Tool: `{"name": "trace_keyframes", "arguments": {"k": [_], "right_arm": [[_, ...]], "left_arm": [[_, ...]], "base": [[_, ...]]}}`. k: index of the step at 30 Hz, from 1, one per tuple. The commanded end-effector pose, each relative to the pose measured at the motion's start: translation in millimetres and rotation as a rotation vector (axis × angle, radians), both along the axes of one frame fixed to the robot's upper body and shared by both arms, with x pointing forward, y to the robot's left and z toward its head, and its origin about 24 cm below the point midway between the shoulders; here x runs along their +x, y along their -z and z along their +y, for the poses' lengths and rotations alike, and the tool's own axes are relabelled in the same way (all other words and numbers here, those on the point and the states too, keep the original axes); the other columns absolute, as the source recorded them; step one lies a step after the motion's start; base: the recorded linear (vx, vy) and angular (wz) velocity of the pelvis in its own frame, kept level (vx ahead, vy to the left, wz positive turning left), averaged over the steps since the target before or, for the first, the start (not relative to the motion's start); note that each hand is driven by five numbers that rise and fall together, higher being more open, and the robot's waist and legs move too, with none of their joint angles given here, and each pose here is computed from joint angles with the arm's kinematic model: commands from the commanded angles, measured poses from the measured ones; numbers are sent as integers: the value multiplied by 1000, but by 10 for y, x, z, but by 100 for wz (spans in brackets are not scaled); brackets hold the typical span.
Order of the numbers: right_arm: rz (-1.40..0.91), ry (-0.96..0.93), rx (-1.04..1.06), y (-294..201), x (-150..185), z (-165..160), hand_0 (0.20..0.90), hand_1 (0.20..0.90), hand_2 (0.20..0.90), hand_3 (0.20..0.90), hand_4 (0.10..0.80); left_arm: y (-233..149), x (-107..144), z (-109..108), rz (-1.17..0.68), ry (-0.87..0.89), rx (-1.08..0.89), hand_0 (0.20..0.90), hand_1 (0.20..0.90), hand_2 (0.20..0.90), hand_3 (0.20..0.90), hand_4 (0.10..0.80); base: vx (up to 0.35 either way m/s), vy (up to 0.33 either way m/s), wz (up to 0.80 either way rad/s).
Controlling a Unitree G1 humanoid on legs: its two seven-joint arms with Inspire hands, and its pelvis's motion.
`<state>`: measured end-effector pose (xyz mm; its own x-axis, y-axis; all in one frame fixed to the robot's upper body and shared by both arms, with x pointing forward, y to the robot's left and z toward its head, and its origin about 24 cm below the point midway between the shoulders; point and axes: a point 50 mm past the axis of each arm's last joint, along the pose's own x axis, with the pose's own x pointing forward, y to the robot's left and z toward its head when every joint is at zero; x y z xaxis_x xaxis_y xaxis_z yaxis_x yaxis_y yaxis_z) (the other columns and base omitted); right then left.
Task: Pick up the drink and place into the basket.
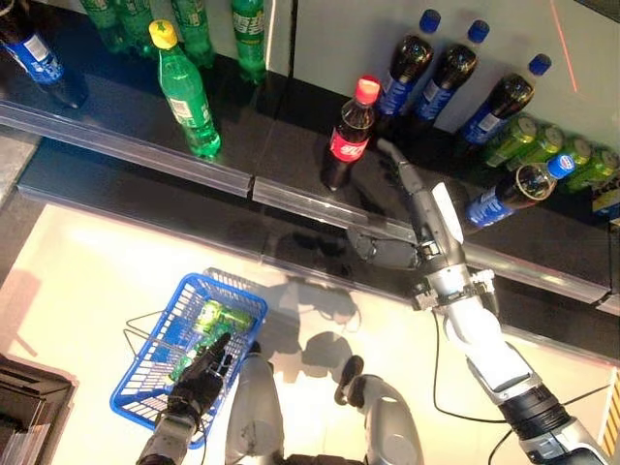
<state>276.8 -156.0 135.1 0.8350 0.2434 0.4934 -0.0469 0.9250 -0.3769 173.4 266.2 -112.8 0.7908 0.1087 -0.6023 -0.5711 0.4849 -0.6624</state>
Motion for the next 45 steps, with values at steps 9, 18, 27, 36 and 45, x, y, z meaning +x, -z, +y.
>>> {"name": "trace_keyframes", "arguments": {"k": [9, 18, 27, 36, 45], "right_arm": [[-155, 96, 284, -450, 96, -264, 900, 900, 900, 900, 800], [-2, 211, 336, -337, 345, -368, 900, 900, 900, 900, 800], [148, 244, 462, -204, 521, -450, 900, 900, 900, 900, 800], [271, 268, 528, -147, 702, -541, 900, 900, 900, 900, 800], [301, 276, 547, -255, 866, -622, 900, 900, 900, 900, 800]], "left_arm": [[56, -334, -114, -23, 250, -2, 300, 300, 300, 200, 100], [104, -474, -91, 58, 321, 9, 300, 300, 300, 200, 100], [137, -561, -89, 110, 387, 15, 300, 300, 300, 200, 100], [146, -574, -73, 147, 436, 25, 300, 300, 300, 200, 100], [124, -502, -73, 140, 471, 28, 300, 300, 300, 200, 100]], "base": [[91, -28, 5], [101, -11, 7], [72, -1, 9], [50, 11, 9], [2, 11, 3]]}}
